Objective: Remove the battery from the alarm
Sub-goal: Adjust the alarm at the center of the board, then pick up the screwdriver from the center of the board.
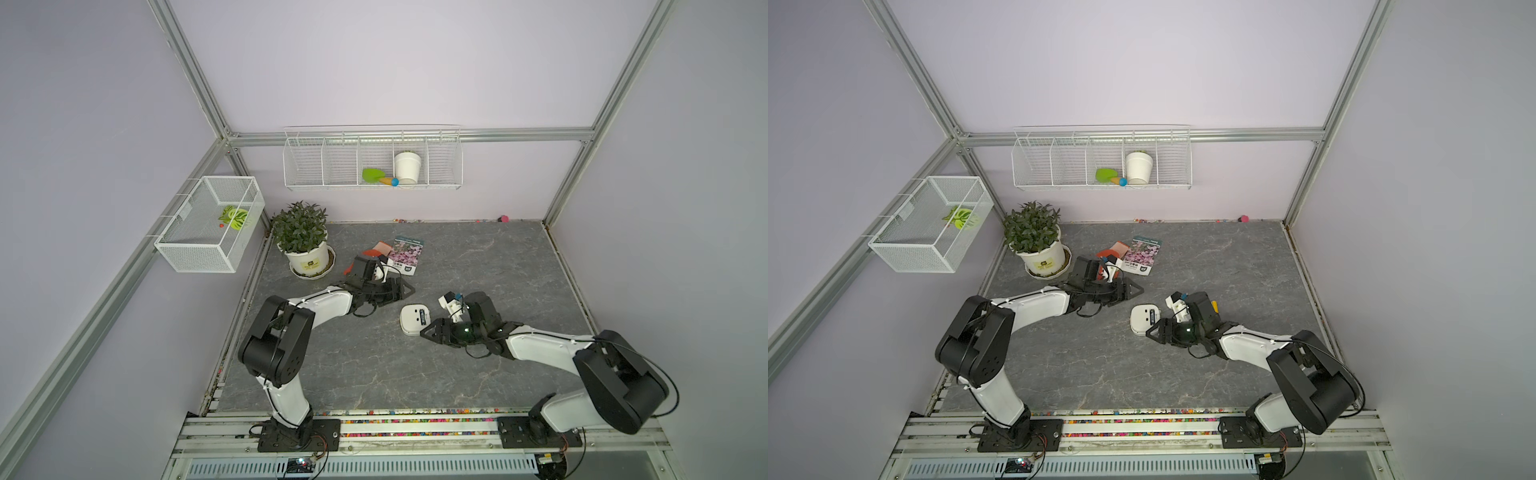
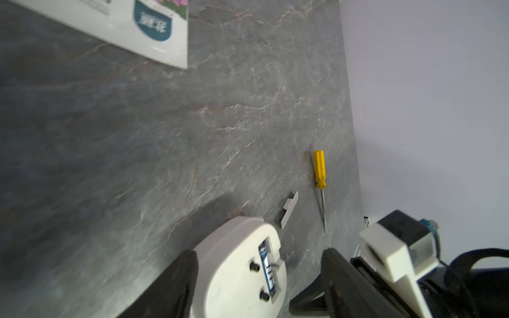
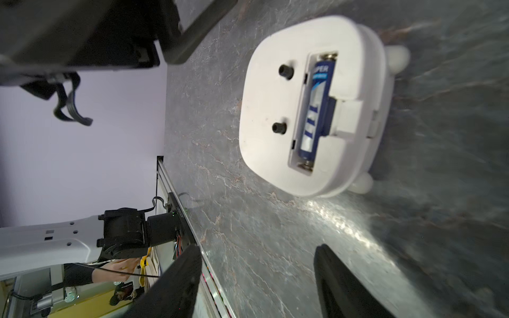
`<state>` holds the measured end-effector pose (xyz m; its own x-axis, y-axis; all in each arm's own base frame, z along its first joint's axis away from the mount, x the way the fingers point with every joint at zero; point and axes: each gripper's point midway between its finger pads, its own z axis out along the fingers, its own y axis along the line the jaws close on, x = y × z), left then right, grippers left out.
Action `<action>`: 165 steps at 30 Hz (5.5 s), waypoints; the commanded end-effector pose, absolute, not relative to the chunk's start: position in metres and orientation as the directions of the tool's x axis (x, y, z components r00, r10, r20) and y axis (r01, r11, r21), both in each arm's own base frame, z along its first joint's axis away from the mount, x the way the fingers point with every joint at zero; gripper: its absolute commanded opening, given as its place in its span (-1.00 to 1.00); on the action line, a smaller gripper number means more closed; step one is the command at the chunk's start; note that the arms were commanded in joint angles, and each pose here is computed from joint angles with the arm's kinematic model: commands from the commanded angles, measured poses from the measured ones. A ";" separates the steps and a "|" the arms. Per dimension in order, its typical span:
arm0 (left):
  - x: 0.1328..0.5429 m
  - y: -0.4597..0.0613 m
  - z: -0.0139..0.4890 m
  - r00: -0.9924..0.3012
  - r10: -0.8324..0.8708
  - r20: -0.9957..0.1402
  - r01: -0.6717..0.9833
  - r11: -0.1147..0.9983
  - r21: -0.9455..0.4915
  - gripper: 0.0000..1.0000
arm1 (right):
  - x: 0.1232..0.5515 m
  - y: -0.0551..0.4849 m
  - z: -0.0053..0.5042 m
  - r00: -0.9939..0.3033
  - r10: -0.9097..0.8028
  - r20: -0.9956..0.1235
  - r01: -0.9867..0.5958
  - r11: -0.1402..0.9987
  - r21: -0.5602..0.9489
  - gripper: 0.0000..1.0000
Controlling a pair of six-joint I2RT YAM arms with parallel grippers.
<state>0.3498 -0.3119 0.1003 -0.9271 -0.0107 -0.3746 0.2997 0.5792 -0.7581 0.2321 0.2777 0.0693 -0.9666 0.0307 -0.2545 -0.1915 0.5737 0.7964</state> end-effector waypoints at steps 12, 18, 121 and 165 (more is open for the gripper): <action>0.318 -0.328 0.070 -0.950 0.119 -0.289 0.307 0.538 -0.785 0.45 | 0.255 0.298 0.058 -0.962 0.126 -0.241 -0.139 0.533 0.835 0.39; 0.304 -0.317 0.069 -0.956 0.098 -0.278 0.285 0.554 -0.782 0.46 | 0.263 0.284 0.060 -0.954 0.141 -0.264 -0.141 0.568 0.811 0.39; 0.287 -0.282 0.070 -0.961 -0.172 -0.218 0.091 0.546 -0.833 0.13 | 0.262 0.262 0.078 -0.907 -0.174 -0.385 -0.384 0.718 0.580 0.40; 0.253 -0.290 0.213 -0.661 -0.123 -0.740 0.612 0.483 -0.626 0.72 | 0.331 0.106 0.115 -0.893 0.026 -0.450 -0.049 0.987 0.154 -1.00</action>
